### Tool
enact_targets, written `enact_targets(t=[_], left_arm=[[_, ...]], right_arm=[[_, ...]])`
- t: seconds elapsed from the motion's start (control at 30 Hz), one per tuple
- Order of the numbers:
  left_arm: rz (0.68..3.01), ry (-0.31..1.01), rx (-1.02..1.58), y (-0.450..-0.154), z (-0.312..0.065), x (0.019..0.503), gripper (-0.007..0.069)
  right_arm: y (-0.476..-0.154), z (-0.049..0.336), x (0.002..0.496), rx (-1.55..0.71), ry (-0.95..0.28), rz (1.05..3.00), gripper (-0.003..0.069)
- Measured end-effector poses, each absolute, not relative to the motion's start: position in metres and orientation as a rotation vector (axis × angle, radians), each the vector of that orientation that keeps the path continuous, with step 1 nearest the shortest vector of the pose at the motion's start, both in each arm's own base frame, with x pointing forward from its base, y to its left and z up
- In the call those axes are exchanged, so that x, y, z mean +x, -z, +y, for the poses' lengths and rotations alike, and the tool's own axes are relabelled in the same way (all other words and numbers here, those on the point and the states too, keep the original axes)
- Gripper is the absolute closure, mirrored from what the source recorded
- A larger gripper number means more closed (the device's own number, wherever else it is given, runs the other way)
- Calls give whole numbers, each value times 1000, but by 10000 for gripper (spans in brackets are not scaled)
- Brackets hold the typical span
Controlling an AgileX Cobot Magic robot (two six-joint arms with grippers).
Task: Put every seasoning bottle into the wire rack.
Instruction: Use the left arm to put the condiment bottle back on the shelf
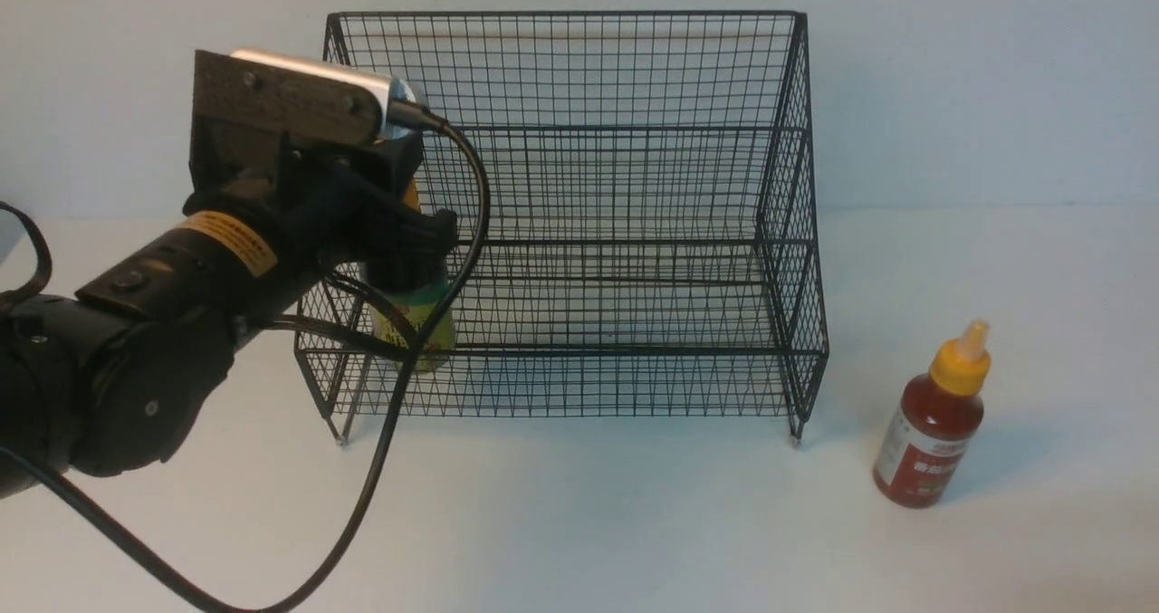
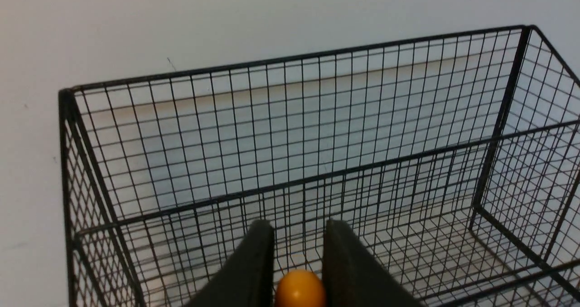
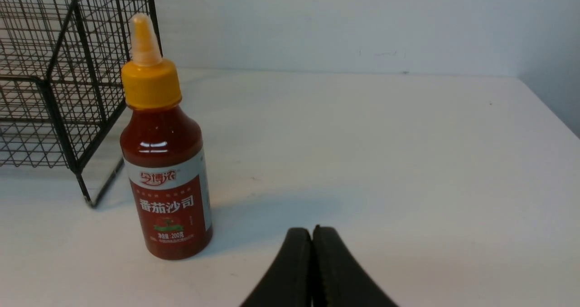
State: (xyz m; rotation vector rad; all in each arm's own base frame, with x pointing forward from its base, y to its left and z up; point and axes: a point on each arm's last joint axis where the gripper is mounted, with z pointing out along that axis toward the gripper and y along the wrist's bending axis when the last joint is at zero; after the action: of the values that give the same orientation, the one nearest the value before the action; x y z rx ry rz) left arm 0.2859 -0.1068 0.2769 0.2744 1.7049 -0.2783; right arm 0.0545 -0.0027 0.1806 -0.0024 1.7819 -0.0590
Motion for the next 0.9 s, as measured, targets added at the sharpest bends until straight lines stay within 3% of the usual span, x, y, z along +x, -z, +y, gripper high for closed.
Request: enact_targets(t=[0.43, 0.53, 0.73, 0.9], left_arm=[[1863, 277, 283, -261, -107, 284, 496], [1861, 279, 279, -262, -107, 284, 449], [1850, 282, 277, -268, -106, 282, 257], [1809, 290, 271, -291, -100, 267, 216]], right_arm=[[-181, -3, 54, -2, 59, 1782, 673], [-181, -3, 54, -2, 59, 1782, 673], [-181, -3, 54, -2, 59, 1782, 673], [-181, -3, 54, -2, 59, 1782, 673]])
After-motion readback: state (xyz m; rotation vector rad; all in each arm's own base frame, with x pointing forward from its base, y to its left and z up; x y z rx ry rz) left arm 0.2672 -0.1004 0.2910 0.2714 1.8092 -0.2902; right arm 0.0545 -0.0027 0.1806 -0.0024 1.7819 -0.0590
